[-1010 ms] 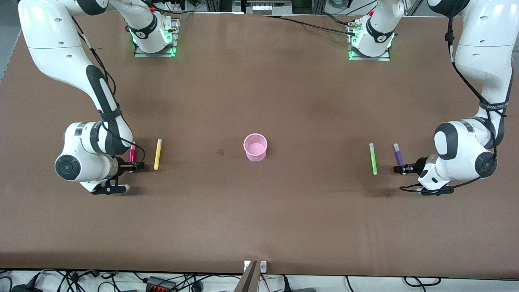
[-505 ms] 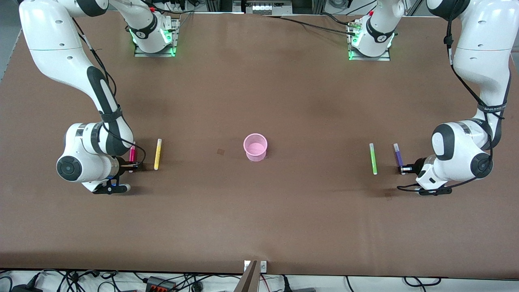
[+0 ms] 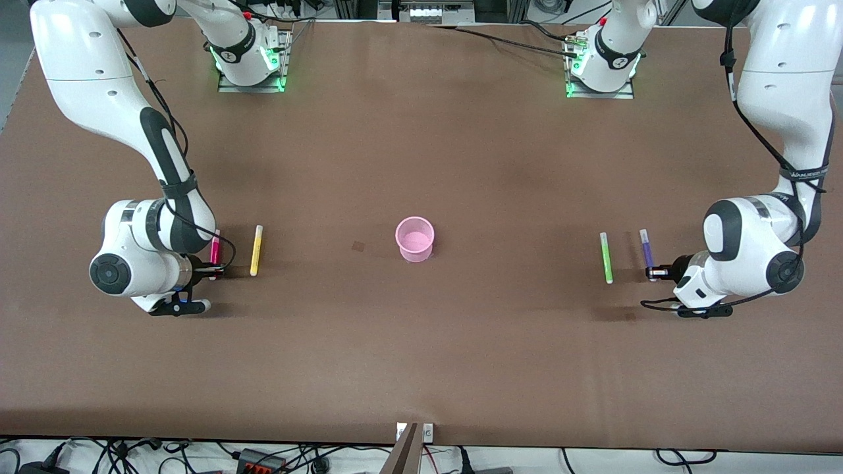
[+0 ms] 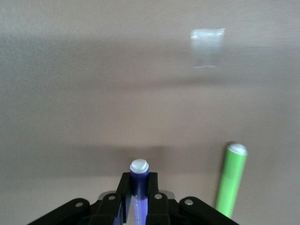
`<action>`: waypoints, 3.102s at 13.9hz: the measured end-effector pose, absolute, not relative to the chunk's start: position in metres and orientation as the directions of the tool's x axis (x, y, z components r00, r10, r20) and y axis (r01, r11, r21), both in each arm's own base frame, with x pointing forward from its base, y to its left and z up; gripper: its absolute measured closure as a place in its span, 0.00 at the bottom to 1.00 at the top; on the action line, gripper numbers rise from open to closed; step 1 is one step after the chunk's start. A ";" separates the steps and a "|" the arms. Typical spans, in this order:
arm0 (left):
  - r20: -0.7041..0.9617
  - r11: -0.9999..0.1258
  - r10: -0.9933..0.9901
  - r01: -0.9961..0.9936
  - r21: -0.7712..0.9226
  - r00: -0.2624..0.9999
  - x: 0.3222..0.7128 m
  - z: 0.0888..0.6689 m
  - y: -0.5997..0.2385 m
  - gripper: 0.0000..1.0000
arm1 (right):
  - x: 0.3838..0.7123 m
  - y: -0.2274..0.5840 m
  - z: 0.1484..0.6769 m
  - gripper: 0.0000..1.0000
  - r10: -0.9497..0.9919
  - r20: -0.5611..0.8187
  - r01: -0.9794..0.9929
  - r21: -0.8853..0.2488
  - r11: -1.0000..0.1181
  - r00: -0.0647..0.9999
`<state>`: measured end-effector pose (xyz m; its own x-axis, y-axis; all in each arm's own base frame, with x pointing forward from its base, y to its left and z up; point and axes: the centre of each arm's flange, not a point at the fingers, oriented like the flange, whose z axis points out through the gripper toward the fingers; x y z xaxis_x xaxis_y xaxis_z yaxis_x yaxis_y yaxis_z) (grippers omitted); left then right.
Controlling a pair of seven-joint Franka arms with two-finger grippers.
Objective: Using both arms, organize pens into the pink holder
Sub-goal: 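Lift both markers and move the left gripper over the pink cup, then open the left gripper to drop the blue marker into the cup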
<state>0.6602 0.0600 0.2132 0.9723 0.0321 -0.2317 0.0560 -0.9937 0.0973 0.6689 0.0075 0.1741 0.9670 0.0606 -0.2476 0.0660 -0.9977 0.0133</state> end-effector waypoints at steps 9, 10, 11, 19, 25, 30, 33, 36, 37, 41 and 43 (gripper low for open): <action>-0.041 -0.923 -0.330 -0.314 0.223 0.943 0.668 0.363 -0.116 0.82 | 0.669 0.007 0.175 0.82 0.124 -0.251 0.127 -0.003 -0.992 0.960; -0.008 -0.896 -0.385 -0.372 0.243 0.923 0.661 0.380 -0.154 0.82 | 0.670 0.007 0.176 0.82 0.172 -0.249 0.174 -0.014 -0.985 0.953; 0.019 -0.866 -0.437 -0.426 0.262 0.899 0.652 0.395 -0.189 0.82 | 0.672 0.007 0.181 0.82 0.214 -0.241 0.215 -0.024 -0.976 0.947; 0.448 -0.500 -0.673 -0.808 0.311 0.589 0.601 0.427 -0.380 0.82 | 0.687 0.064 0.312 0.82 0.430 -0.127 0.423 -0.079 -0.903 0.894; 0.626 -0.137 -0.759 -0.984 0.114 0.178 0.581 0.357 -0.448 0.82 | 0.686 0.138 0.362 0.82 0.657 0.069 0.654 -0.218 -0.725 0.751; 0.652 0.009 -0.758 -1.000 0.008 -0.002 0.558 0.329 -0.473 0.82 | 0.685 0.188 0.393 0.82 0.702 0.194 0.725 -0.266 -0.635 0.686; 0.660 0.033 -0.750 -0.999 -0.042 -0.052 0.556 0.296 -0.470 0.82 | 0.685 0.204 0.397 0.82 0.735 0.253 0.777 -0.244 -0.581 0.629; 0.666 0.052 -0.742 -0.997 -0.058 -0.078 0.556 0.271 -0.468 0.82 | 0.685 0.212 0.396 0.82 0.758 0.273 0.805 -0.229 -0.548 0.593; 0.666 0.060 -0.741 -0.996 -0.065 -0.088 0.556 0.269 -0.467 0.82 | 0.684 0.213 0.396 0.82 0.761 0.274 0.808 -0.228 -0.543 0.588; 0.664 0.071 -0.739 -0.994 -0.088 -0.112 0.561 0.270 -0.462 0.49 | 0.681 0.224 0.395 0.82 0.781 0.283 0.830 -0.227 -0.509 0.556; 0.664 0.069 -0.739 -0.994 -0.090 -0.111 0.562 0.271 -0.461 0.27 | 0.679 0.229 0.395 0.82 0.785 0.285 0.835 -0.229 -0.501 0.550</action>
<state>0.5623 -0.4609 0.2710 -0.1115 -0.7393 0.6641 -0.9936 0.0692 -0.0897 0.6790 0.2292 0.3954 0.5495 0.7854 0.2850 0.8347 -0.5010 -0.2288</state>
